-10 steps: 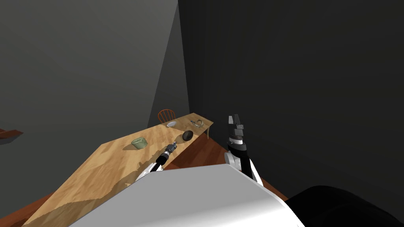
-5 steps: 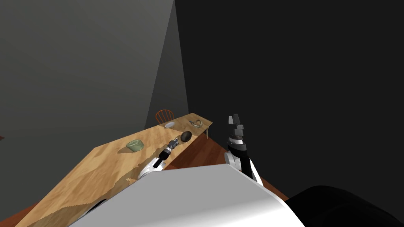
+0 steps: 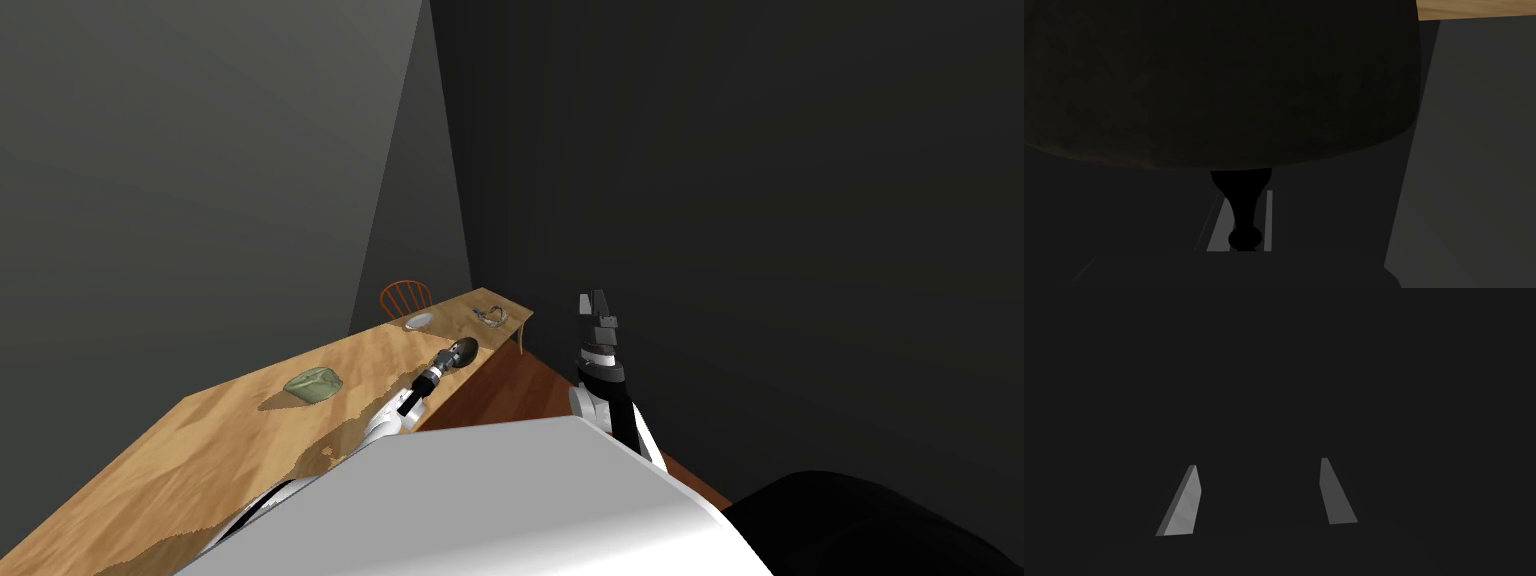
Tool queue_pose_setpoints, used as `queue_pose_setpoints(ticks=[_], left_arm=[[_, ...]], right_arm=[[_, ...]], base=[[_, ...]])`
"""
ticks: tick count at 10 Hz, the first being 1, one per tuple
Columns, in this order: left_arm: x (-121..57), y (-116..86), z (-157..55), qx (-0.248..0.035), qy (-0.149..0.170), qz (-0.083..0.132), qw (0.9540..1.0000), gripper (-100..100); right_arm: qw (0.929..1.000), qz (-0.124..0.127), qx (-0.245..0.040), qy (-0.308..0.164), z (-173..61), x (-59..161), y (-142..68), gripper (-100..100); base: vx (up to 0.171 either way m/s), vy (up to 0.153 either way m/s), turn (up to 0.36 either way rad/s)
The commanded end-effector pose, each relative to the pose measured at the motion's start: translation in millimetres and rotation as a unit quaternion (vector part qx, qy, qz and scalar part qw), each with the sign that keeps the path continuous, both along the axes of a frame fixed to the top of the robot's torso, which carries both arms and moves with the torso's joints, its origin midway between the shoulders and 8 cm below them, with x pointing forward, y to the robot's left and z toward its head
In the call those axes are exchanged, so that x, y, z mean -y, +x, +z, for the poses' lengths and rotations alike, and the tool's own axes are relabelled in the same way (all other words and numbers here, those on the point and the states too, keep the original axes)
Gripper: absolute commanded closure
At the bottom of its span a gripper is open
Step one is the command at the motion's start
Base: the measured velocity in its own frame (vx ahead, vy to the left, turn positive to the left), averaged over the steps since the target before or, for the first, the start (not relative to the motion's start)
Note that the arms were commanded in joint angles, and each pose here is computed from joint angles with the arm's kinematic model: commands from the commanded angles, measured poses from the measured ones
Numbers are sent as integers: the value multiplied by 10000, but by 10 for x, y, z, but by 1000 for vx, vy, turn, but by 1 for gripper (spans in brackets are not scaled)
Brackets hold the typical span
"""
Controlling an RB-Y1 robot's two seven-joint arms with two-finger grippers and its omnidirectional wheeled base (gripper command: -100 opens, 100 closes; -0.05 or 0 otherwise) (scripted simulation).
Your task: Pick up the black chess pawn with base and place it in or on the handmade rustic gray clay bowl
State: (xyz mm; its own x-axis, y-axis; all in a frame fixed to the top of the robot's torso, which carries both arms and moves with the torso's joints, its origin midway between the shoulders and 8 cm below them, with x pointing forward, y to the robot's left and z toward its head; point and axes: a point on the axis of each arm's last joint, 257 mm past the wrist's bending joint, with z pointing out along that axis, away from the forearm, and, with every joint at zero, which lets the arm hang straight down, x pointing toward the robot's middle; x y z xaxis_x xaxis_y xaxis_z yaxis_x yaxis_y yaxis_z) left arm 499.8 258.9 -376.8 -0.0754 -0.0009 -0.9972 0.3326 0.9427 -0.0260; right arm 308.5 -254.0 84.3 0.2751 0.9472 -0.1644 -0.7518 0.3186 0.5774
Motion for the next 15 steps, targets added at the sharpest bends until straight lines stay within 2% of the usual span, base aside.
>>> queue_pose_setpoints(ticks=[1,5,6,7,11,12,14,15], left_arm=[[0,0,0,0,0,0,10000,-100],[1,1,1,1,-2,0,10000,-100],[1,1,1,1,-2,0,10000,0],[-16,26,48,-10,-17,7,10000,-100],[-123,59,116,-117,7,101,9999,-100],[-104,95,204,-31,-26,78,10000,-100],[-207,105,242,-108,23,187,9998,-100],[-196,127,301,-56,-11,174,9998,-100]], right_arm=[[10000,0,0,0,0,0,0,0],[10000,0,0,0,0,0,0,0],[10000,0,0,0,0,0,0,0],[10000,0,0,0,0,0,0,0],[10000,0,0,0,0,0,0,0],[10000,0,0,0,0,0,0,0],[10000,0,0,0,0,0,0,0],[10000,0,0,0,0,0,0,0]], base=[[9,-8,2],[0,0,0],[0,0,0],[-15,-2,-74],[-32,-1,-69],[-27,1,-35],[-27,3,-81],[-26,0,-29]])
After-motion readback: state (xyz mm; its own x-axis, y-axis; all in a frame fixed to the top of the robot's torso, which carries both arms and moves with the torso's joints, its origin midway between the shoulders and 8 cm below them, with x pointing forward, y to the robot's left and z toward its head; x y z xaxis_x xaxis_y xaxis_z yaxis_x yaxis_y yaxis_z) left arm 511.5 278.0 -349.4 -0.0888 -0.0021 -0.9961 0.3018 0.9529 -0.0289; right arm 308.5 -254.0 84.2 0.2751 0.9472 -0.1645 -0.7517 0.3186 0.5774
